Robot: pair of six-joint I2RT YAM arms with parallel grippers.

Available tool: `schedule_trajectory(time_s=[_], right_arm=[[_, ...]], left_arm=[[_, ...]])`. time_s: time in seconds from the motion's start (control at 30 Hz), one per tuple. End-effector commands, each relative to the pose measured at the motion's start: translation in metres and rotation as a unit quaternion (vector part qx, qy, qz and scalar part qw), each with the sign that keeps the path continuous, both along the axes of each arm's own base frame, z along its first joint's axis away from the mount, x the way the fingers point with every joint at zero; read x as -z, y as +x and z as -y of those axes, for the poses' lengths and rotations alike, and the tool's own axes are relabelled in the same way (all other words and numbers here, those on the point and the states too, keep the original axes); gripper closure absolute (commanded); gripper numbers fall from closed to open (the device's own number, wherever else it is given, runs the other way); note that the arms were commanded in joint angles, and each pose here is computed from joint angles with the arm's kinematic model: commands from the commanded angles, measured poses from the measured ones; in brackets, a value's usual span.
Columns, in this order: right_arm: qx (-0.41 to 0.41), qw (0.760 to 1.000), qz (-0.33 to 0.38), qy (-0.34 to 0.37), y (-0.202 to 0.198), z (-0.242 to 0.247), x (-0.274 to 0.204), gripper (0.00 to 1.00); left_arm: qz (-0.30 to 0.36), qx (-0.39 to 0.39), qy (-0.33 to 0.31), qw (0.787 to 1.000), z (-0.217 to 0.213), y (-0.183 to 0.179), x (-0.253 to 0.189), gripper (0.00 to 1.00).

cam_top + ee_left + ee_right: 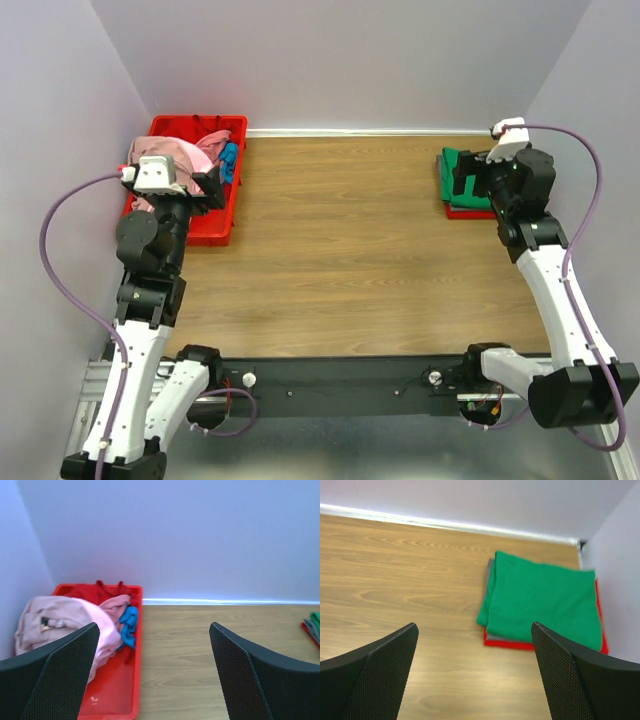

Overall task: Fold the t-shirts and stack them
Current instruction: Reset both grippers

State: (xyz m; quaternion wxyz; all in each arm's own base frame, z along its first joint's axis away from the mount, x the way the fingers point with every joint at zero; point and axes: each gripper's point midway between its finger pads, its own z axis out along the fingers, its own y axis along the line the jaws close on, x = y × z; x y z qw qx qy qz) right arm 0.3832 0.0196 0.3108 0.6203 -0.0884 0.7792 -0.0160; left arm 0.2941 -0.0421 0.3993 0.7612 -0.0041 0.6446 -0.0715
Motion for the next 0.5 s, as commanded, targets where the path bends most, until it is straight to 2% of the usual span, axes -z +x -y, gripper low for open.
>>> schedule_trajectory(time_s=[0.0,0.17,0.3,0.47], right_arm=[[0.101,0.991,-0.007,0.091,-0.015,0.020,0.010,0.00],[0.145,0.981,0.004,0.130,-0.024,0.030,0.019,0.00],[0.153,0.980,0.007,0.125,-0.027,0.036,0.026,0.00],[0.168,0.978,0.011,0.124,-0.031,0.043,0.032,0.00]], left_arm=[[-0.055,0.014,-0.015,0.998,-0.002,0.010,0.026,0.02],[-0.030,0.019,-0.004,0.999,-0.002,-0.007,0.027,0.02],[-0.047,0.019,0.000,0.999,-0.003,-0.009,0.044,0.02],[-0.045,0.018,0.005,0.999,-0.004,-0.013,0.045,0.02]])
